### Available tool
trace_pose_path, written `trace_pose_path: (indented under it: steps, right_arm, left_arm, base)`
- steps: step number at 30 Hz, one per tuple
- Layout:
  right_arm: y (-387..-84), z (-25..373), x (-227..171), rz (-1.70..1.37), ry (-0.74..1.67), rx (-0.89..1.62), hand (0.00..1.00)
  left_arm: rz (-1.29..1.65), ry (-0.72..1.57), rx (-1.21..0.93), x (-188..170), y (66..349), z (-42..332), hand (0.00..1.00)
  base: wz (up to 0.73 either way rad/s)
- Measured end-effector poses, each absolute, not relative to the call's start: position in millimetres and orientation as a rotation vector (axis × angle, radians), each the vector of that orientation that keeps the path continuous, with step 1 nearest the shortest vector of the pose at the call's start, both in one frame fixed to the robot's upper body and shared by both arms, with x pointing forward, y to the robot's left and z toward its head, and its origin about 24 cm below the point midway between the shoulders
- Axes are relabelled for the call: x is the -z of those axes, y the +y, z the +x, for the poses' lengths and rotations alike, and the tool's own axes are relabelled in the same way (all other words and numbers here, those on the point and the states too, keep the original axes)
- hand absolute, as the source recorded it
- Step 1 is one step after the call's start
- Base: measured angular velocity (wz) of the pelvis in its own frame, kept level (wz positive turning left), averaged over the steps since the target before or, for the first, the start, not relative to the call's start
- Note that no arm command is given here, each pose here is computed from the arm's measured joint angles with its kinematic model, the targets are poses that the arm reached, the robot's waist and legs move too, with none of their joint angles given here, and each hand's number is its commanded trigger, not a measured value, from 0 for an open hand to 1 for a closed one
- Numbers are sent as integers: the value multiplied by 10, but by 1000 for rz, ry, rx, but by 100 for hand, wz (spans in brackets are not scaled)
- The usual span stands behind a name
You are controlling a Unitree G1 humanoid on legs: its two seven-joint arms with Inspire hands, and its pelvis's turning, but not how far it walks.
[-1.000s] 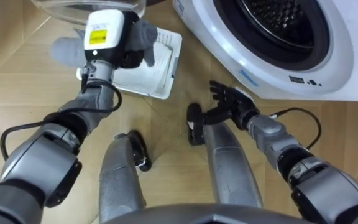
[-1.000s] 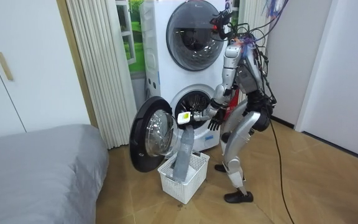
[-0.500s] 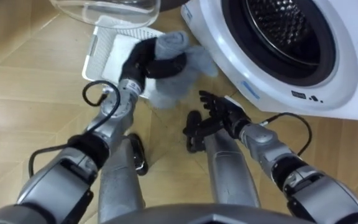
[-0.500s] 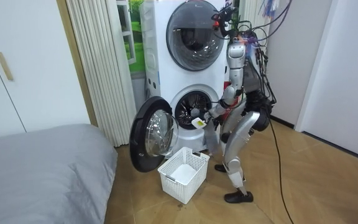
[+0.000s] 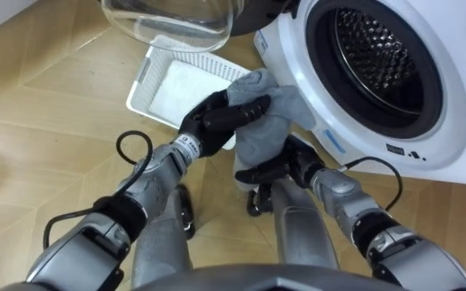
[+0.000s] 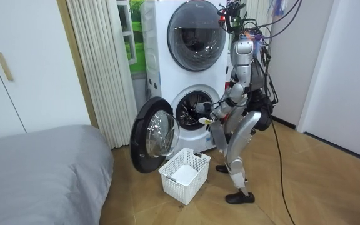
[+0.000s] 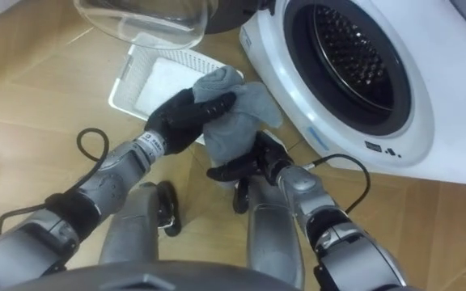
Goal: Put towel into washing machine
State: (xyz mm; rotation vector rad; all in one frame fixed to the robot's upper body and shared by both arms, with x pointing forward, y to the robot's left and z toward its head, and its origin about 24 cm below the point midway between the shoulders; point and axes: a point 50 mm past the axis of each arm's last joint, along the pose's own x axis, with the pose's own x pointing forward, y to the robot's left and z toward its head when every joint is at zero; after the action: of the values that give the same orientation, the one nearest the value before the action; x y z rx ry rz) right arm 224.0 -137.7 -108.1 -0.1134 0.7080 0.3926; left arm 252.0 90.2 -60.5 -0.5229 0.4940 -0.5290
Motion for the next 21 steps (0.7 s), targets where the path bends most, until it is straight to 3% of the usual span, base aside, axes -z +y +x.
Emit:
trace_pose_path:
  steps: [4, 5, 6, 21]
  right_arm:
    - [-1407, 2227, 1095, -120, 722, -390, 0]
    - [-1417, 2225, 1097, -121, 724, -389, 81]
    - [-1421, 2225, 1097, -123, 724, -388, 100]
    - [-1374, 2303, 1008, -135, 665, -361, 100]
  left_arm:
    - [-533, 504, 550, 614, 895, 2492, 100]
    - [-537, 506, 556, 616, 890, 2482, 100]
    - [-541, 506, 559, 618, 887, 2477, 100]
    - [-938, 466, 428, 563, 844, 2459, 100]
  base:
    - [1]
    - [5]
    - [5]
    - [0]
